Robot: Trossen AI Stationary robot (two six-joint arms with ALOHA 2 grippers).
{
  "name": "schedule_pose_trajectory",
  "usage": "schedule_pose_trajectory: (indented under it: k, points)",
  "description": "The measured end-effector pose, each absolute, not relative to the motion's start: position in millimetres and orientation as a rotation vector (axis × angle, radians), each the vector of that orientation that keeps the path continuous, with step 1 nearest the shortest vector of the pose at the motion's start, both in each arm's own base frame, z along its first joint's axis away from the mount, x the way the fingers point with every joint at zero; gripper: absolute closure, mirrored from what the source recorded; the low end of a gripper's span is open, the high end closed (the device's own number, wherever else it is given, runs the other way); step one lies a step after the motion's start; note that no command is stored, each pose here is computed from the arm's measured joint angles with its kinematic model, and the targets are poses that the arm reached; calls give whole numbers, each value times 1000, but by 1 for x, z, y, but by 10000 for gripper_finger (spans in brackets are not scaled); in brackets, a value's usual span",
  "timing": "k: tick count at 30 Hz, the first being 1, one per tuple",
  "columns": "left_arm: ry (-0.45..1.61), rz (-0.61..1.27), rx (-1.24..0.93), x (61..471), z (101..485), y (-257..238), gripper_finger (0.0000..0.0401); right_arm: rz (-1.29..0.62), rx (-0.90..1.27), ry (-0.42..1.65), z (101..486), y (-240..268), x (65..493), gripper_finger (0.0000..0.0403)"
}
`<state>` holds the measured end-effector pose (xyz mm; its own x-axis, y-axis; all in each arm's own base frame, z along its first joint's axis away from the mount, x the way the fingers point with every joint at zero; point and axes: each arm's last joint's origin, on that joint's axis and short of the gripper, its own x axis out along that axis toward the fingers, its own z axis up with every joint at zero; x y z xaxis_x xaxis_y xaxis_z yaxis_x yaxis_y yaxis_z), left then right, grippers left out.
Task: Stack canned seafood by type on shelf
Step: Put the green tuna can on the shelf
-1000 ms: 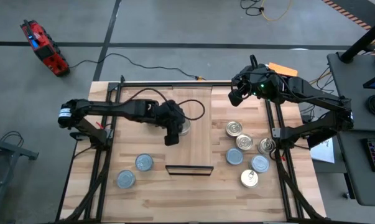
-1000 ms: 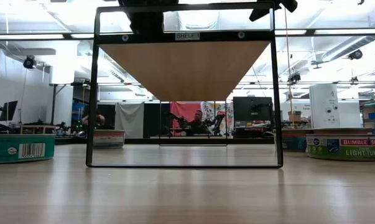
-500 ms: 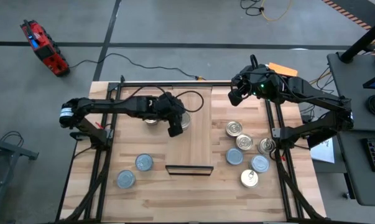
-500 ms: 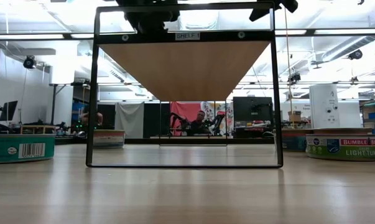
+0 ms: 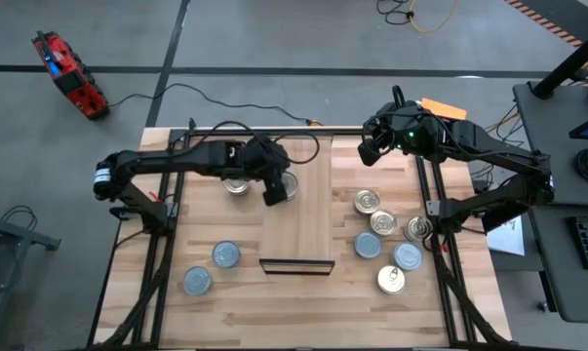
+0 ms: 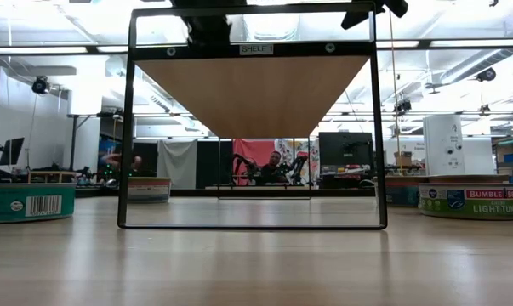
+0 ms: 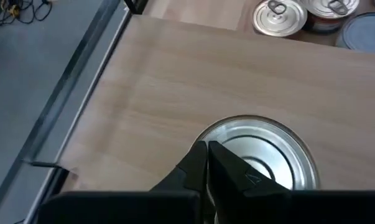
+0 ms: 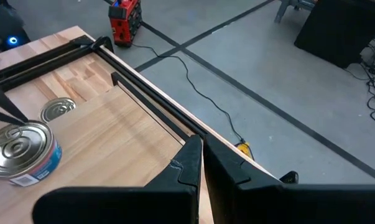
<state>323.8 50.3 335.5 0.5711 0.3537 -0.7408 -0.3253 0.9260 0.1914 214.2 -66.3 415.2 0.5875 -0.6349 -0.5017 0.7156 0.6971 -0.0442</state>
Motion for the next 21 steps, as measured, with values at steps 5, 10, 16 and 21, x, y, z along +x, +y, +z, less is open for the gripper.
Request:
schedule_pose_trajectory:
  k: [5,10,16,21]
  points:
    - [886,377,73,311,367,48,401,-797,197,545,412,-66,212,394]
    - [799,225,11,292,393,43,401,-773,330,651,402,-62,205,394]
    - [574,89,-43,267,419,34,401,-784,501,802,387,-56,195,394]
    - [378,95,-28,252,434,33,401,-741,683,910,369,-51,193,394]
